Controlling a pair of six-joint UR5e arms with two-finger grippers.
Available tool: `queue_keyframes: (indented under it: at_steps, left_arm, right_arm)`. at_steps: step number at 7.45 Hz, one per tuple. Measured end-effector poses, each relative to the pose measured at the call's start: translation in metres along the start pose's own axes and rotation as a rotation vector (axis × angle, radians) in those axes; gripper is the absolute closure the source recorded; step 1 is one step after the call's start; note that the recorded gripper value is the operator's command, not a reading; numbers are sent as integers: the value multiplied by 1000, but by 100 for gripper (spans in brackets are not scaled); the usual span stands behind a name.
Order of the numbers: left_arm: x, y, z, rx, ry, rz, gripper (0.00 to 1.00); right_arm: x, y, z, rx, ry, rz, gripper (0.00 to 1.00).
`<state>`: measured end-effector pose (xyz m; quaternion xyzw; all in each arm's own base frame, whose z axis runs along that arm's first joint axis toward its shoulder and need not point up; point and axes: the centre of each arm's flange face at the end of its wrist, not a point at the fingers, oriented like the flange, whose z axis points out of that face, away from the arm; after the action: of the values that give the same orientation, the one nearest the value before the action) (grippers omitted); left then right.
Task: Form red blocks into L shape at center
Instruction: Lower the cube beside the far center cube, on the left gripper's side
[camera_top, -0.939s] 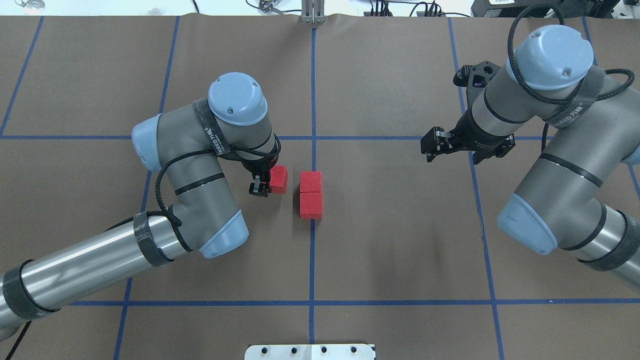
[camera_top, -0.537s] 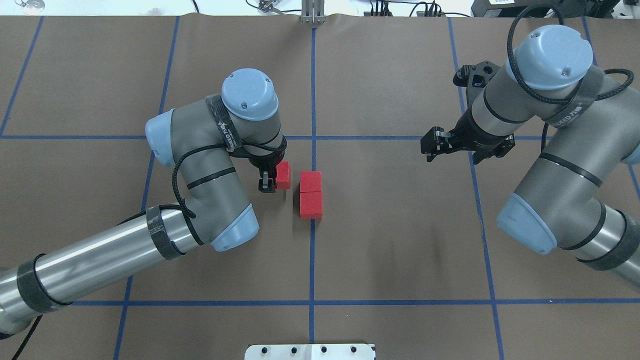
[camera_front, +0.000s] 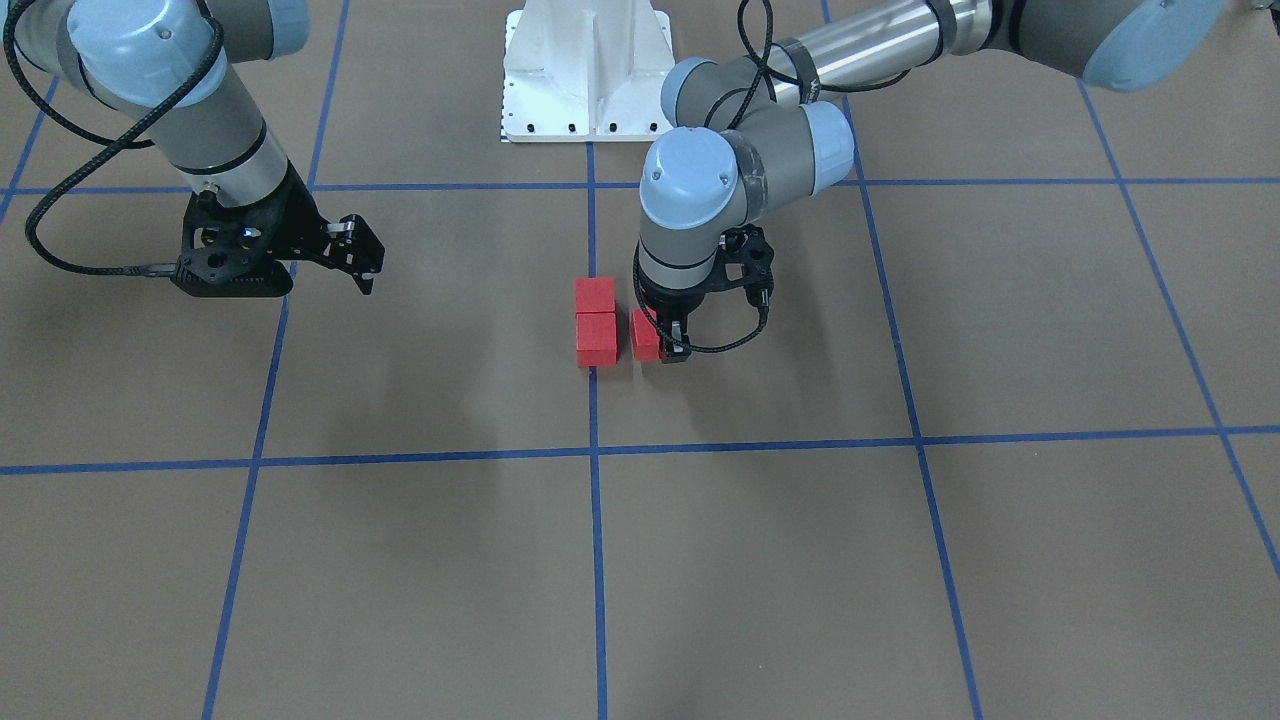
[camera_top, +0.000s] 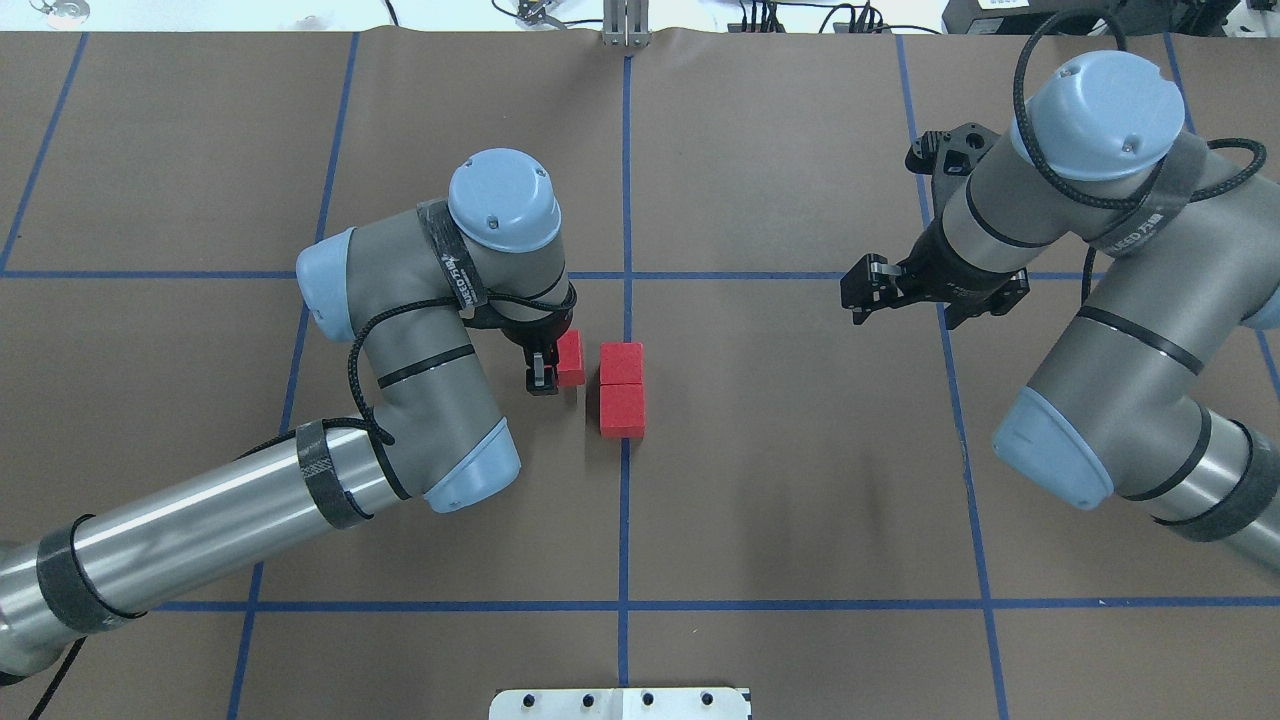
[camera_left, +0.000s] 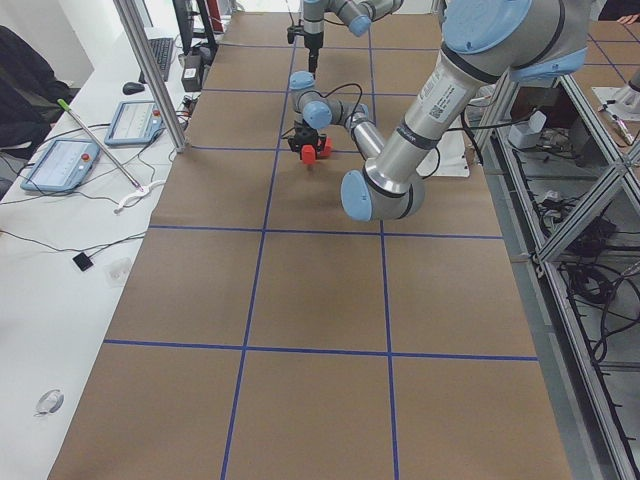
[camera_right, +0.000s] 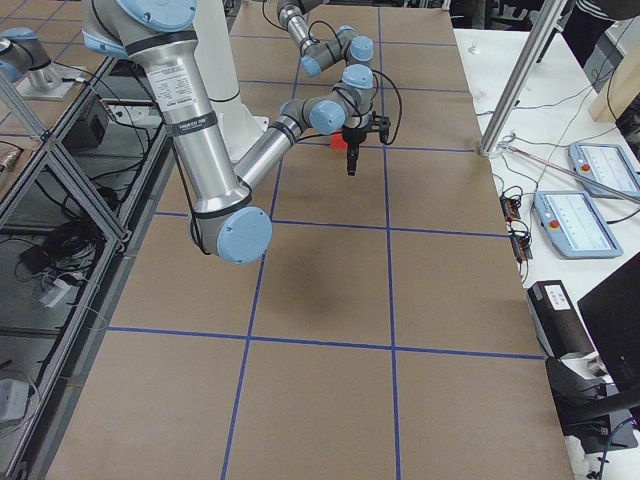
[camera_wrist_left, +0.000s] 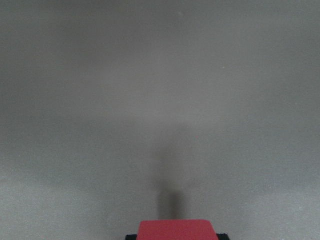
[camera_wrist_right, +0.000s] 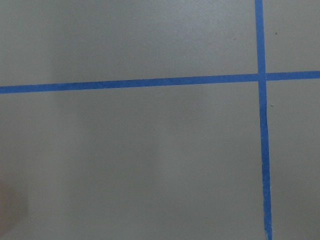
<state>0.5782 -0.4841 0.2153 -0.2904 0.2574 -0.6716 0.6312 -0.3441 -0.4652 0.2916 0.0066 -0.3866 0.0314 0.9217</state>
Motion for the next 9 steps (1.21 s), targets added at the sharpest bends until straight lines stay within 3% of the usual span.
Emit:
queue_keyframes:
  at_steps: [9]
  left_arm:
    - [-6, 8, 6, -14, 10, 22, 100]
  right_arm:
    - [0, 0, 0, 0, 0, 0, 0]
